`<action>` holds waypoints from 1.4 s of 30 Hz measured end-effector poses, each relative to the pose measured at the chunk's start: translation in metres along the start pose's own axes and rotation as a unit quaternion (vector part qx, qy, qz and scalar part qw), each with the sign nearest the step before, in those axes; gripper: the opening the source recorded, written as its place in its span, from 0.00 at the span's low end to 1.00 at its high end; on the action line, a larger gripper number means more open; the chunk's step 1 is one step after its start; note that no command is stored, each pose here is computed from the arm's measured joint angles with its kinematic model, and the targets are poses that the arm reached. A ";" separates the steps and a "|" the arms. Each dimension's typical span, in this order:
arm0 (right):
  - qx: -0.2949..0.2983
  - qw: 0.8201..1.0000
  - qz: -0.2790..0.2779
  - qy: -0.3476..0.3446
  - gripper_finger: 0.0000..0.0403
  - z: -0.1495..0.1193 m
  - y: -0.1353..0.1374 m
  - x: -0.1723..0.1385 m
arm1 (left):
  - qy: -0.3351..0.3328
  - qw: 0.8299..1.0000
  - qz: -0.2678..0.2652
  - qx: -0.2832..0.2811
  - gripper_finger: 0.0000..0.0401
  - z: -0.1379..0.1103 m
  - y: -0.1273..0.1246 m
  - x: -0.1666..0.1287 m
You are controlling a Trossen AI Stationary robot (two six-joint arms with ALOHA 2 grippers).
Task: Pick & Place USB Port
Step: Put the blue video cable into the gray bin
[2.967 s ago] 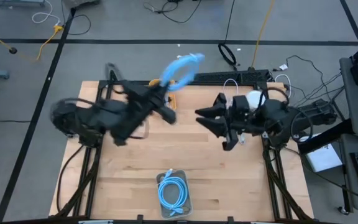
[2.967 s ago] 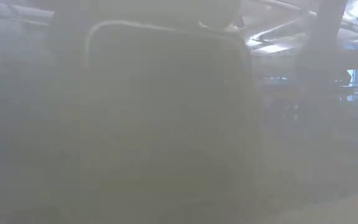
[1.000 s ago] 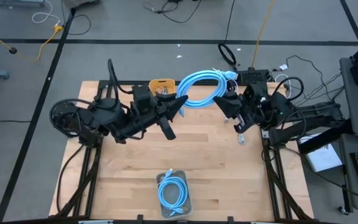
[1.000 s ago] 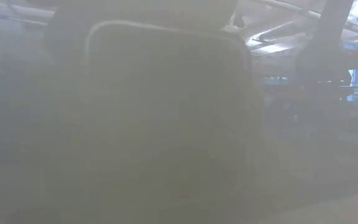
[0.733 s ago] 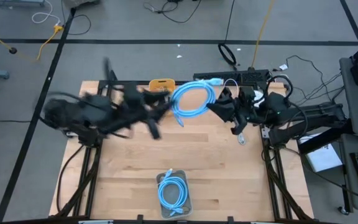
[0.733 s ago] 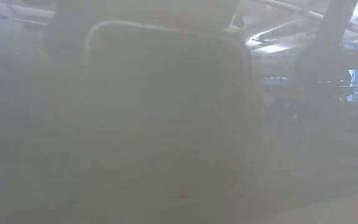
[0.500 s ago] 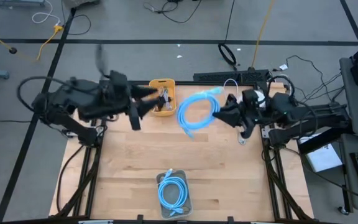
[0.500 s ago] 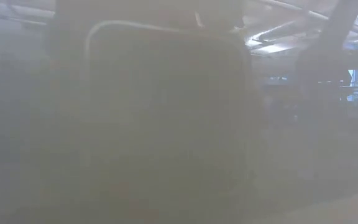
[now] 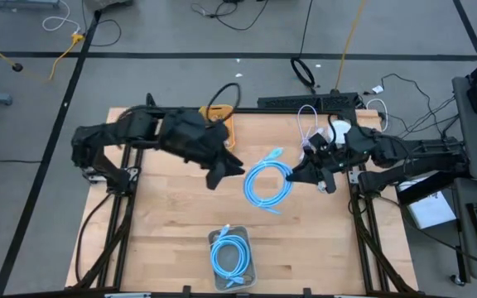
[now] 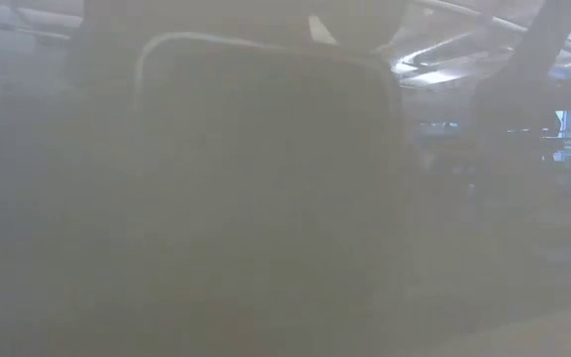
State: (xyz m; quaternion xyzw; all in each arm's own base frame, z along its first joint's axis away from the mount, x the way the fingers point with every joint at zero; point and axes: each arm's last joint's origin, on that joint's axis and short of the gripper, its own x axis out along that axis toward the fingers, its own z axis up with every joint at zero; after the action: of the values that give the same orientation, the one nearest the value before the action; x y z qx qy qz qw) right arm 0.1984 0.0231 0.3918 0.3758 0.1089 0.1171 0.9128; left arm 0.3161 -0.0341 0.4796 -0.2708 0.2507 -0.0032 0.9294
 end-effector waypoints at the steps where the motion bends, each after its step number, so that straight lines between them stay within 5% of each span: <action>1: 0.000 1.000 -0.005 0.007 0.07 -0.001 -0.001 0.001 | 0.003 1.000 -0.013 -0.004 0.37 0.002 0.002 0.006; 6: -0.006 1.000 -0.014 0.020 0.07 -0.005 -0.002 0.001 | 0.003 0.997 -0.070 -0.026 0.43 0.013 0.008 0.020; 16: -0.019 1.000 -0.021 0.012 0.07 -0.004 -0.002 0.001 | -0.002 0.997 -0.066 -0.042 0.52 0.019 0.016 0.017; 27: -0.022 0.999 -0.026 0.000 0.07 0.000 -0.005 0.002 | 0.007 0.998 -0.059 -0.028 0.37 0.014 0.013 0.032; 42: -0.024 0.999 -0.024 -0.010 0.07 0.001 -0.005 0.004 | 0.005 0.999 -0.026 -0.024 0.28 0.011 0.015 0.039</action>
State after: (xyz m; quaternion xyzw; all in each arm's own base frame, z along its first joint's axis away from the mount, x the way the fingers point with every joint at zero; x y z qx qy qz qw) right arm 0.2028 0.0200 0.3887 0.3521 0.1061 0.0938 0.9252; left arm 0.3534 -0.0212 0.4616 -0.2993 0.2481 -0.0229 0.9211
